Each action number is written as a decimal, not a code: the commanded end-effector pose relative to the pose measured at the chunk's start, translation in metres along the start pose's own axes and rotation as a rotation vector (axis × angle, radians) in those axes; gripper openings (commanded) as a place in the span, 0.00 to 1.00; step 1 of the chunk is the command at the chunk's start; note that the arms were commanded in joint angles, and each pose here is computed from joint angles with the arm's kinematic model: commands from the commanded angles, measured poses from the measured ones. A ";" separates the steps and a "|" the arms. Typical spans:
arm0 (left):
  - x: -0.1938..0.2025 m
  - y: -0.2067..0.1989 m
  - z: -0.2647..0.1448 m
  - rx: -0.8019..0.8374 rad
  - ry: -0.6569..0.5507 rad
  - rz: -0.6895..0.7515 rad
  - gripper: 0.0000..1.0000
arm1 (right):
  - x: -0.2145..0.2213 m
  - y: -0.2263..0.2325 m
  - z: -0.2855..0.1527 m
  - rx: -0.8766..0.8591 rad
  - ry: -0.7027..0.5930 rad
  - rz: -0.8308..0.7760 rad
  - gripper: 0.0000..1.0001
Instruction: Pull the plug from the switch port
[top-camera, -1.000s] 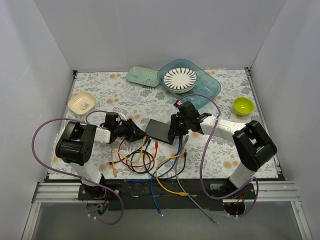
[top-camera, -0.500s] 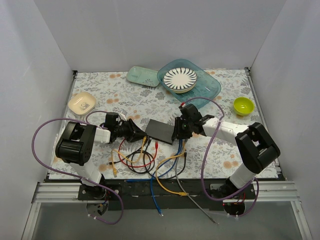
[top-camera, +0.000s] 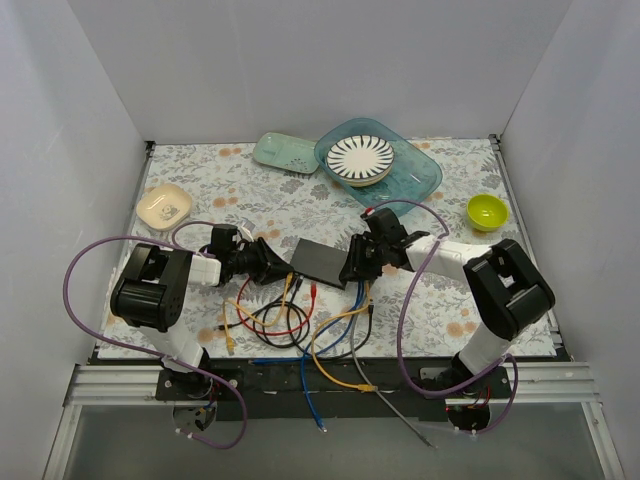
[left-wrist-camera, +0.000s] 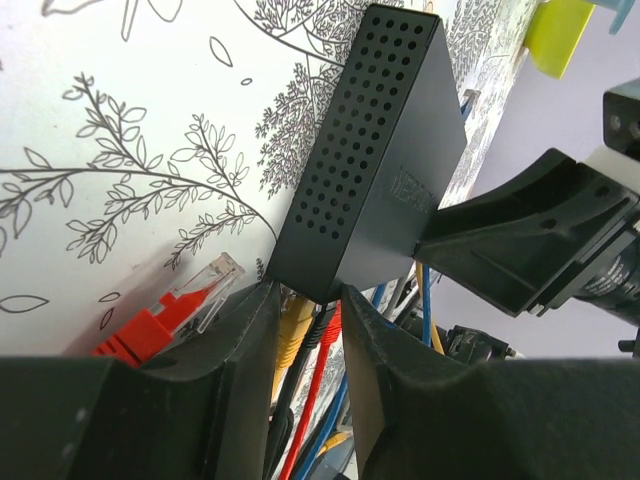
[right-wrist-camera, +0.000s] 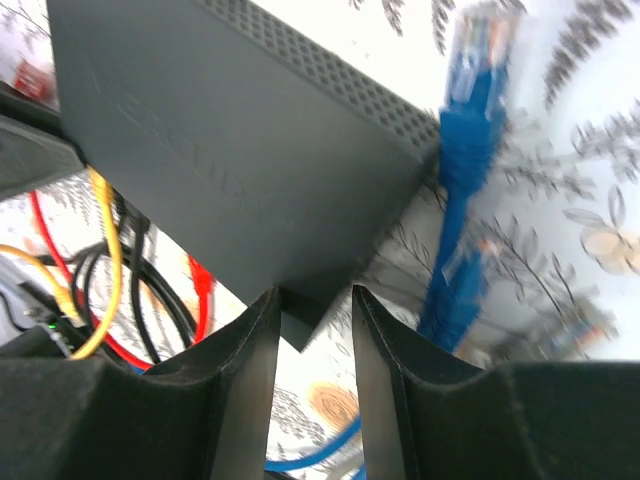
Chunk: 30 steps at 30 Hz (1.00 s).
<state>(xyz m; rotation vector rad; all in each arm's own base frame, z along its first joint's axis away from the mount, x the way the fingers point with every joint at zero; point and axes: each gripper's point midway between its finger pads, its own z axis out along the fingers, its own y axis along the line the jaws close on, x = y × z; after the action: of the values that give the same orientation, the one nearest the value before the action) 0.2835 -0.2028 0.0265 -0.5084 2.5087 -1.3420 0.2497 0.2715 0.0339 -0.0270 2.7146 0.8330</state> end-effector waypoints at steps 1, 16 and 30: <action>0.022 0.029 -0.002 -0.114 0.043 -0.049 0.29 | -0.020 -0.013 0.017 0.036 -0.017 0.036 0.41; 0.017 0.003 -0.001 0.022 0.025 -0.056 0.31 | -0.078 -0.005 0.003 0.031 -0.144 0.014 0.38; 0.021 0.015 -0.003 0.007 -0.022 -0.104 0.31 | -0.081 0.082 0.018 -0.266 -0.037 -0.130 0.21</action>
<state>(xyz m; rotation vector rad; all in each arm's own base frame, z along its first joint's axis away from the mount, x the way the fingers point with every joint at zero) 0.2712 -0.2060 0.0280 -0.5914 2.4461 -1.4306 0.3313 0.3186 0.0999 -0.1487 2.4768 1.0129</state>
